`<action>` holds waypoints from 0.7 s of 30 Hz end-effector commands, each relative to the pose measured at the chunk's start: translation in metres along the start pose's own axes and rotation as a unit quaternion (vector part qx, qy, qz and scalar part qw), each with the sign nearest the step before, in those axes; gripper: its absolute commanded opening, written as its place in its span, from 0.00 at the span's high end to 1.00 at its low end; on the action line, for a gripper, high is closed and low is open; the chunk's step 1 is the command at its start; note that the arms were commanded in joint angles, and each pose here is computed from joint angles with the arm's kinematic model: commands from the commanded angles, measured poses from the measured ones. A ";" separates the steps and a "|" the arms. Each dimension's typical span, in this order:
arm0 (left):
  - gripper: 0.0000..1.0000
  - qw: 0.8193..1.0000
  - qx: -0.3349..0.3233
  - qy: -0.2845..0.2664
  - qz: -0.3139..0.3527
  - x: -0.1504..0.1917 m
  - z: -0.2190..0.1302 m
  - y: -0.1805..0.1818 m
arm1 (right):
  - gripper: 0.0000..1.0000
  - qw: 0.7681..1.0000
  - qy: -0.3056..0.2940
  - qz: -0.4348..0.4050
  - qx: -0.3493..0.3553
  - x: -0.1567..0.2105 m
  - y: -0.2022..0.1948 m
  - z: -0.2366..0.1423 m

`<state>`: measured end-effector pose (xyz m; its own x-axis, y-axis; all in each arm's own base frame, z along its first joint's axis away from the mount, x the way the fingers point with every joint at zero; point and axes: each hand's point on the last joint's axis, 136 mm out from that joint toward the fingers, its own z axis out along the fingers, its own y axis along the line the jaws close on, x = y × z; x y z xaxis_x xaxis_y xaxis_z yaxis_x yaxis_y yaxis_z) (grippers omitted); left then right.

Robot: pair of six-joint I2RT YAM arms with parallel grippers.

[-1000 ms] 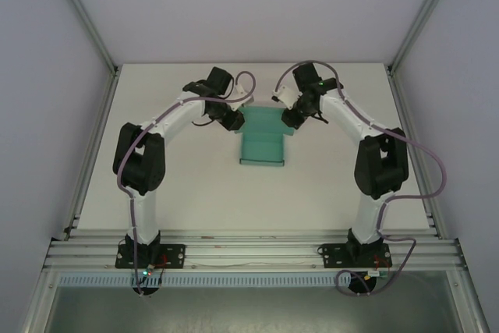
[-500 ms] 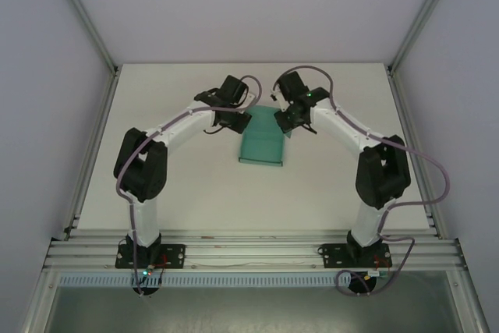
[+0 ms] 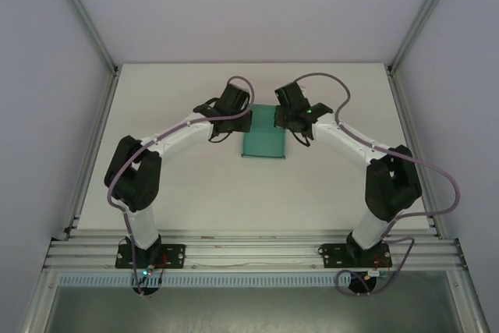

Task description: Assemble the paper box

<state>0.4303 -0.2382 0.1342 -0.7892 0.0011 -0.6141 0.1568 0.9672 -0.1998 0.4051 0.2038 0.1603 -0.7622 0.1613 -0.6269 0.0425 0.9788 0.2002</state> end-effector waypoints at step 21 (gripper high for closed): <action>1.00 0.997 0.028 0.000 -0.067 0.037 0.042 -0.023 | 0.89 0.995 -0.082 0.057 0.008 0.021 0.016 0.027</action>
<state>0.4361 -0.2445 0.0940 -0.7828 -0.1346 -0.6076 0.0423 0.9625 -0.2678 0.4036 0.2057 0.1234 -0.6841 0.2439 -0.6874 0.1531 0.9695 0.1916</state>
